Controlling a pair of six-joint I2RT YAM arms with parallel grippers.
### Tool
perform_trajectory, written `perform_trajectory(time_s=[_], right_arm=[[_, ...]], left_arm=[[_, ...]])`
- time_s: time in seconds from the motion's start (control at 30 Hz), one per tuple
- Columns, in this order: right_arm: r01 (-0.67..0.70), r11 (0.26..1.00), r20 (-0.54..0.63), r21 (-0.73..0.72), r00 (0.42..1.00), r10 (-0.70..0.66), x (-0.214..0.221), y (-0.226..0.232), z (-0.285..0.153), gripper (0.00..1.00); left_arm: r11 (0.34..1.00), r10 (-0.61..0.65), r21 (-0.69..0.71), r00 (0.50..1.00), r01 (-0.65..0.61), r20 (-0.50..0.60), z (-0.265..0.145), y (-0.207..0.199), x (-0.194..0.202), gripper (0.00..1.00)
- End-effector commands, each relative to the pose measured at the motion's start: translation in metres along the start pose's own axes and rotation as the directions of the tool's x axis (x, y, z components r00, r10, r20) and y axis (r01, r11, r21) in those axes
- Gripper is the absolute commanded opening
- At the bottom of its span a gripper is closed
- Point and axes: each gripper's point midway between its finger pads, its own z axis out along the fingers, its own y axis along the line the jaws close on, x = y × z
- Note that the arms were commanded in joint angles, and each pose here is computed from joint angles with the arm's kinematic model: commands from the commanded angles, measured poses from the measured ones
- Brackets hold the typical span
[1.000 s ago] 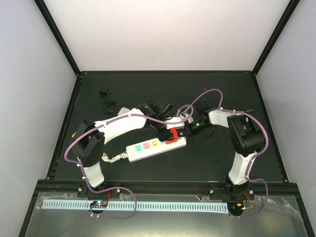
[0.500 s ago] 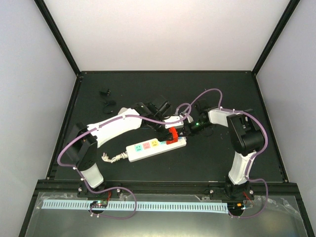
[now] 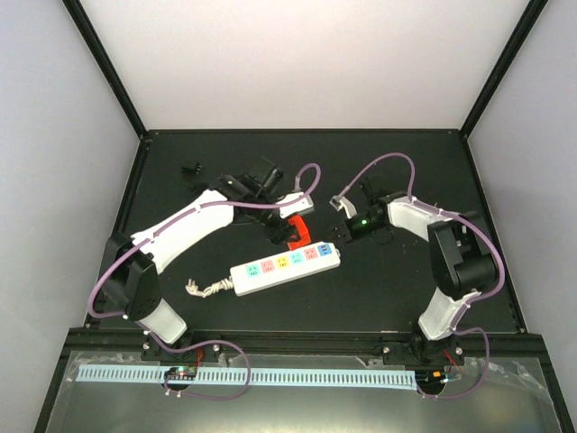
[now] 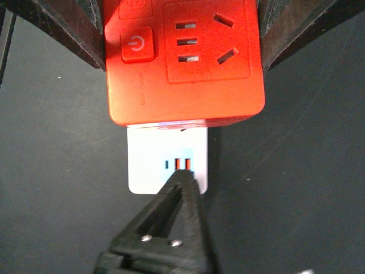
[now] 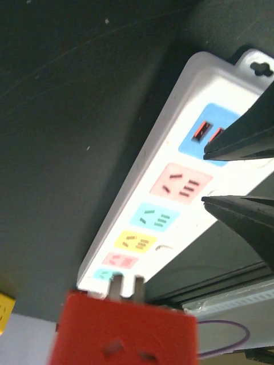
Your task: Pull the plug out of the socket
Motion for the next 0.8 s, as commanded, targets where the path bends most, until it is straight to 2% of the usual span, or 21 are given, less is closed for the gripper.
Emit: perform_trajectory(time_s=[0.0, 0.23, 0.43, 0.77], right_arm=[[0.113, 0.993, 0.073, -0.045, 0.991, -0.11, -0.018, 0.031, -0.021, 0.22], [0.206, 0.978, 0.125, 0.007, 0.971, -0.206, -0.03, 0.051, -0.044, 0.24], [0.228, 0.973, 0.136, 0.024, 0.964, -0.229, -0.027, 0.058, -0.053, 0.24], [0.242, 0.969, 0.164, 0.045, 0.955, -0.246, -0.021, 0.061, -0.061, 0.25]], left_arm=[[0.995, -0.095, 0.037, 0.994, 0.093, 0.06, -0.019, 0.012, -0.001, 0.29], [0.969, -0.242, 0.063, 0.967, 0.237, 0.081, -0.021, 0.061, 0.016, 0.3], [0.924, -0.374, 0.132, 0.921, 0.36, 0.11, -0.016, 0.104, 0.023, 0.3], [0.886, -0.454, 0.155, 0.886, 0.437, 0.094, 0.01, 0.142, 0.041, 0.31]])
